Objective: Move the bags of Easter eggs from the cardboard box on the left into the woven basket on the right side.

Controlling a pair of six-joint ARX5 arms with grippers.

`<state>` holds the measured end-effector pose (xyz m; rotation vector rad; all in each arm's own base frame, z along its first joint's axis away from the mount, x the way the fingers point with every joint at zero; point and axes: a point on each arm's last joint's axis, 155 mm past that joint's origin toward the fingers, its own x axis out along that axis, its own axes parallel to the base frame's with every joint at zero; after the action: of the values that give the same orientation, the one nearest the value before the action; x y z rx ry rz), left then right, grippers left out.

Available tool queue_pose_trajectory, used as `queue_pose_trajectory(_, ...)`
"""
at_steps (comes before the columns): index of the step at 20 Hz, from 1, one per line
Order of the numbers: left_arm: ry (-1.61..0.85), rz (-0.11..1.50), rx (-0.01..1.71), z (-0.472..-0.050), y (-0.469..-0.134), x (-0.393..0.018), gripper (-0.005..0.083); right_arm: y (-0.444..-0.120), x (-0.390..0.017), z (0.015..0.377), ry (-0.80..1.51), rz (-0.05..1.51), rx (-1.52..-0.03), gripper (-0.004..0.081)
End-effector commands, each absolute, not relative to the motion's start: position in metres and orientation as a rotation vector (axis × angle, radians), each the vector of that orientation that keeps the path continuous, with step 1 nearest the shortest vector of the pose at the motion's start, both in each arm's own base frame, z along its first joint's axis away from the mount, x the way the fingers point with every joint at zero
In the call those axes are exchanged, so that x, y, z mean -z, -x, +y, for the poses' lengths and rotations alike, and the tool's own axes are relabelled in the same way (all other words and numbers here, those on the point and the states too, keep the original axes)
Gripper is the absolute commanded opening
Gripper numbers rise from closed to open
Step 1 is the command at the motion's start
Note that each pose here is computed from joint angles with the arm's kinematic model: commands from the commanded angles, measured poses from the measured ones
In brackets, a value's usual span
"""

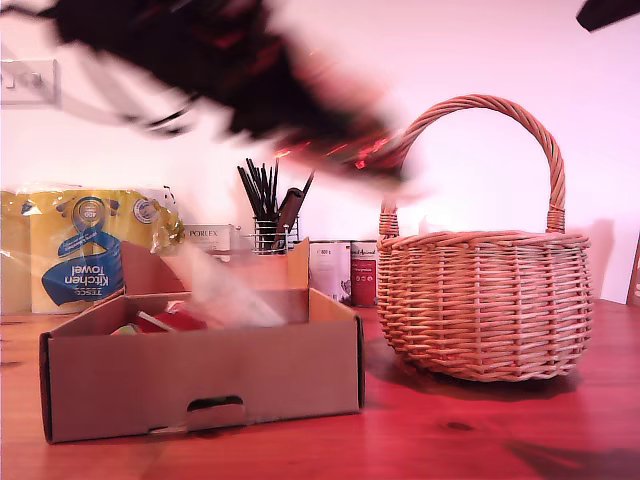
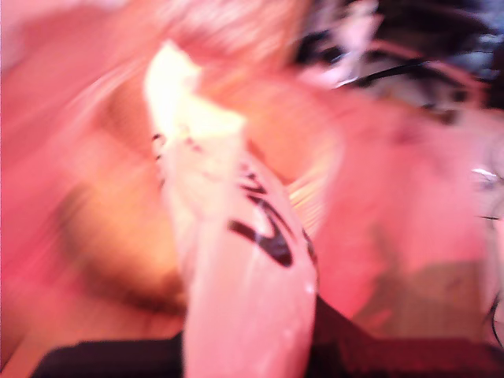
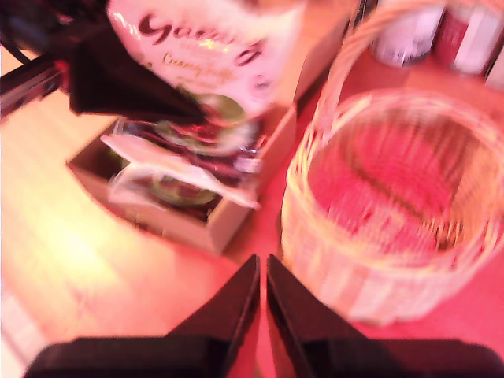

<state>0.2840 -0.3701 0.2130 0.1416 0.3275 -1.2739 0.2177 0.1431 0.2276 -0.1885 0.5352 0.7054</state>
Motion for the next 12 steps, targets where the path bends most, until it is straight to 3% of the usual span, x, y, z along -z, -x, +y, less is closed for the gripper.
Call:
queue_pose_trajectory(1, -0.161, 0.249, 1.201, -0.383, -0.301, -0.216, -0.0023, -0.214, -0.233, 0.143, 0.191, 0.519, -0.71, -0.0013)
queue_pose_trajectory(7, -0.179, 0.113, 1.044, -0.413, -0.335, -0.197, -0.0023, -0.205, -0.235, 0.139, 0.191, 0.515, -0.71, -0.0013)
queue_pose_trajectory(12, -0.161, 0.025, 1.0, -0.435, -0.348, -0.205, -0.0023, -0.201, -0.234, 0.138, 0.191, 0.52, -0.71, -0.0013)
